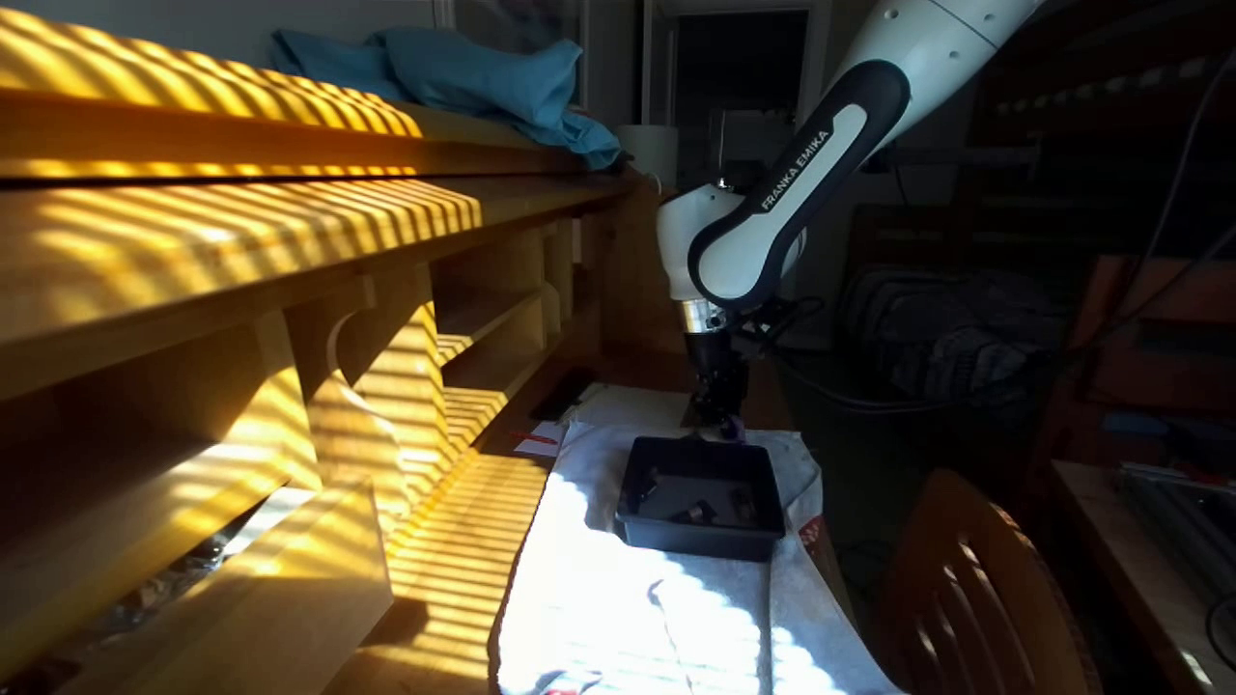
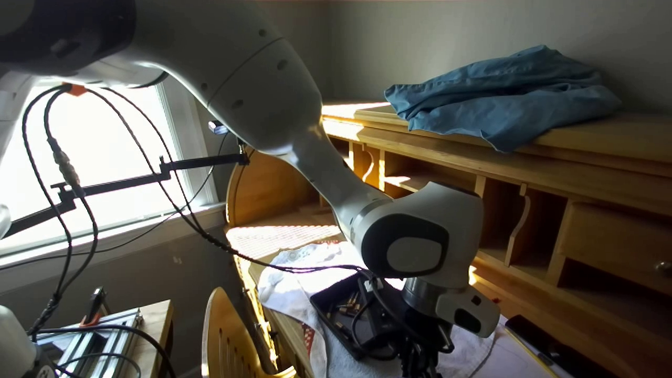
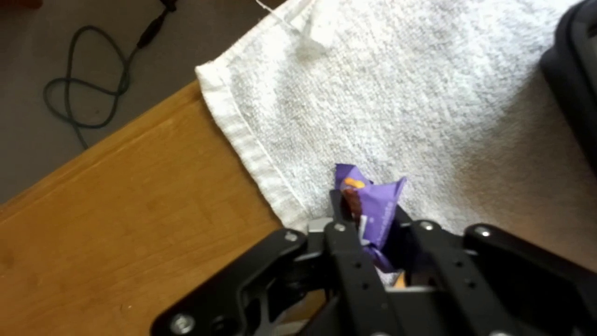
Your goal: Put the packet on the spoon and put the packet in the tray
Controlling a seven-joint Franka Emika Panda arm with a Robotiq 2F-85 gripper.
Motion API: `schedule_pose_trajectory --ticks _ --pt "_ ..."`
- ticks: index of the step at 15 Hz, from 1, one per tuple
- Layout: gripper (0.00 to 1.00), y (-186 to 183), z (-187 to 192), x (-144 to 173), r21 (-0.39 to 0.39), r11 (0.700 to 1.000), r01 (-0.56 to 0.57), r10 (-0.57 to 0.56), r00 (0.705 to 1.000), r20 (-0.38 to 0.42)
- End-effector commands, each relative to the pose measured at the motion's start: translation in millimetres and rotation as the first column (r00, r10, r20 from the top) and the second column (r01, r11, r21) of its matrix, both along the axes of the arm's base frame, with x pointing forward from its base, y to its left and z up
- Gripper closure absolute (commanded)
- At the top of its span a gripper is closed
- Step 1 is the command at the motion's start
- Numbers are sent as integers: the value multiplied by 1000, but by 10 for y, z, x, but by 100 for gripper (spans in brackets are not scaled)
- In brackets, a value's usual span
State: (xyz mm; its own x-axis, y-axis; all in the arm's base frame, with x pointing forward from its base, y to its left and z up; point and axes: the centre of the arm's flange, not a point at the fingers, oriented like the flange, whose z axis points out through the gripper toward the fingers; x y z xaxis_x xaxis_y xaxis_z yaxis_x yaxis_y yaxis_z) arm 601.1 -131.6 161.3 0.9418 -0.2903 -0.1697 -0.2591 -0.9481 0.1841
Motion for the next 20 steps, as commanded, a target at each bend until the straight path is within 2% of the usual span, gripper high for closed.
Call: schedule_pose_trajectory --ticks 1,6,10,20 --pt "95 -61 203 -107 -23 1000 20 -19 999 42" --pt "95 -87 344 67 -19 999 40 -38 992 121" --pt "95 1 365 194 -12 1000 22 -20 988 153" --pt "95 137 330 365 19 1000 -13 10 987 163"
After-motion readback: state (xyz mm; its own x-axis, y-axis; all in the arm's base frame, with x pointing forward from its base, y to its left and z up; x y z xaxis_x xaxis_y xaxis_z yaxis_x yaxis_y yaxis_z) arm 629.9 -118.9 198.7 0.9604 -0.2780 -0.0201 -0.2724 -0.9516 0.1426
